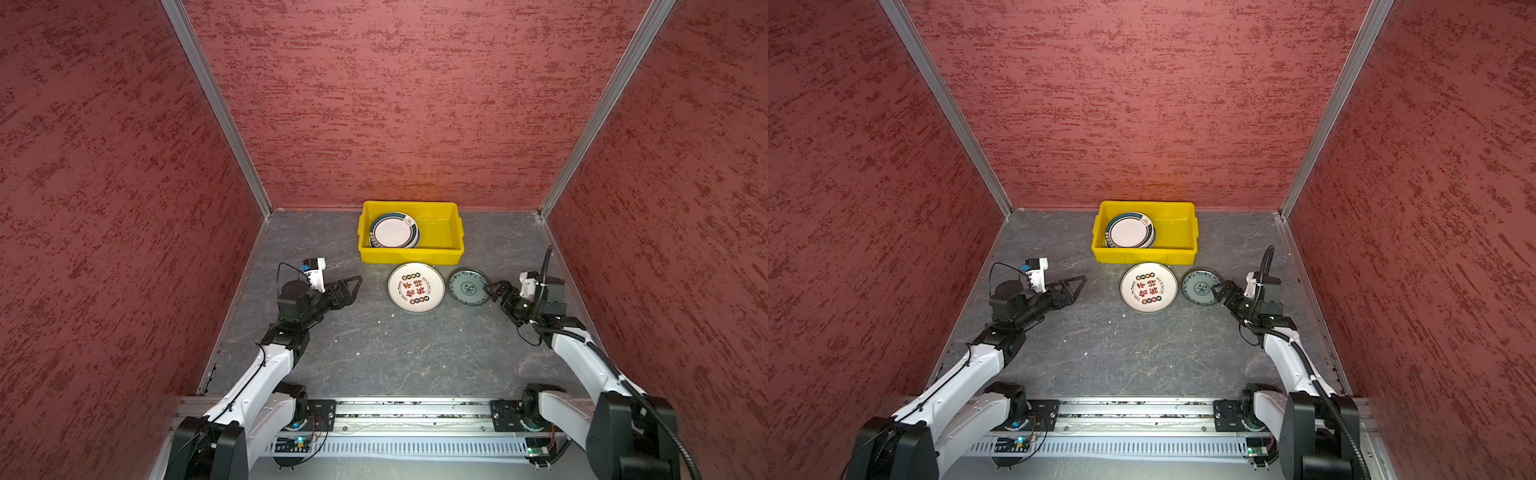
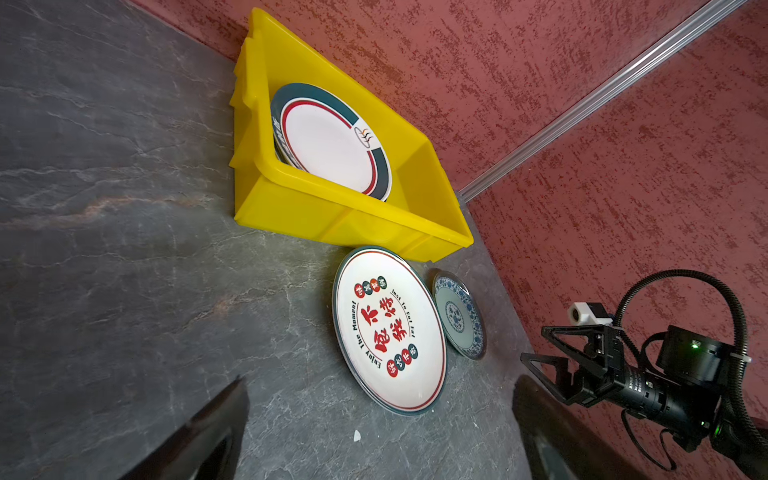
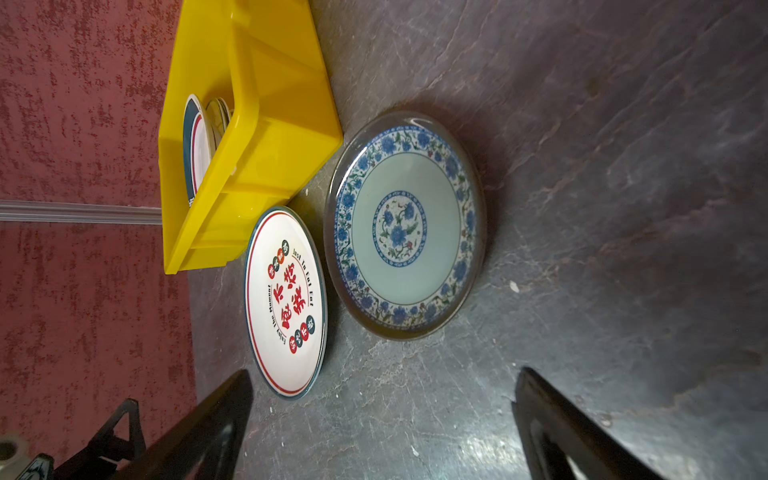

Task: Place the plates into the plastic bin on the countertop
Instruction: 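Withdraw the left gripper while the right gripper moves to the floral plate, then pinch the blue floral plate's rim with the right gripper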

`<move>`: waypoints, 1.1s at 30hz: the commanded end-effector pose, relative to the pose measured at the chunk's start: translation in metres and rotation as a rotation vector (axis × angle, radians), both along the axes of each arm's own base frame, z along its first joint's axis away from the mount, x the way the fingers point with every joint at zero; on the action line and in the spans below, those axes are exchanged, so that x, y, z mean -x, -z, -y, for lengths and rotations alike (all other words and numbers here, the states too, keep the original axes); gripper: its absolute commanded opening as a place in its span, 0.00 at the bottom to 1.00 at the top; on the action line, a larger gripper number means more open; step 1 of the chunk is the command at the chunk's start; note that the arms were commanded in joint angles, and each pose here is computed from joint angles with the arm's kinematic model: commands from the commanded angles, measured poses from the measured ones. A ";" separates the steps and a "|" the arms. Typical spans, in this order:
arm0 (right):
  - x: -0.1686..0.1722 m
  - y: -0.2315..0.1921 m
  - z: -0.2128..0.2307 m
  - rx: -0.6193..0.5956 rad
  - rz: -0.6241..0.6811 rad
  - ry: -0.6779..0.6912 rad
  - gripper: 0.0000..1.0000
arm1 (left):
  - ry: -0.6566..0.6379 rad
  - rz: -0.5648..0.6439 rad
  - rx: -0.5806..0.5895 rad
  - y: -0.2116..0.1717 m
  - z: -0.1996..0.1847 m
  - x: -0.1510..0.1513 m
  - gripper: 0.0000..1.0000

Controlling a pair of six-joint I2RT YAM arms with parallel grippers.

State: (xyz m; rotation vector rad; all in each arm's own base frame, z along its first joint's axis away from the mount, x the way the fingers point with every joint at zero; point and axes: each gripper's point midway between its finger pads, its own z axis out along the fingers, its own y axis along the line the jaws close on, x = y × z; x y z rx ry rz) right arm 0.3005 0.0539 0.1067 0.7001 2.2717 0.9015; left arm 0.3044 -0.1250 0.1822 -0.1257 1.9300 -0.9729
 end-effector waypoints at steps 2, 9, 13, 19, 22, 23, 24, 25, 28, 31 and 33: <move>-0.002 0.000 0.000 -0.048 0.034 0.017 0.99 | 0.014 0.039 0.032 -0.008 0.002 -0.005 0.99; 0.003 0.006 -0.001 -0.057 0.021 0.011 0.99 | 0.042 0.004 0.063 0.002 0.009 -0.011 0.99; 0.007 0.015 0.000 -0.052 0.014 0.016 0.99 | 0.041 -0.001 0.062 0.006 0.009 -0.012 0.99; 0.009 0.030 -0.004 -0.091 -0.006 0.006 0.96 | 0.025 -0.009 0.047 0.010 0.006 -0.014 0.99; 0.007 0.032 -0.004 -0.085 0.005 -0.001 0.91 | 0.027 -0.023 0.049 0.012 0.007 -0.015 0.99; 0.005 0.033 -0.003 -0.078 0.004 0.002 0.90 | 0.030 -0.026 0.054 0.012 0.007 -0.015 0.99; 0.004 0.034 -0.001 -0.072 0.004 0.004 0.88 | 0.033 -0.028 0.057 0.012 0.008 -0.016 0.99; 0.002 0.035 -0.001 -0.072 0.006 0.005 0.86 | 0.033 -0.033 0.060 0.014 0.008 -0.016 0.99; -0.004 0.037 -0.001 -0.080 0.008 0.001 0.82 | 0.035 -0.060 0.062 0.022 0.009 -0.018 0.99; -0.010 0.041 -0.003 -0.112 0.009 0.006 0.78 | 0.045 -0.053 0.072 0.021 0.011 -0.021 0.99; -0.013 0.043 -0.004 -0.133 0.014 0.007 0.76 | 0.049 -0.055 0.075 0.021 0.012 -0.022 0.99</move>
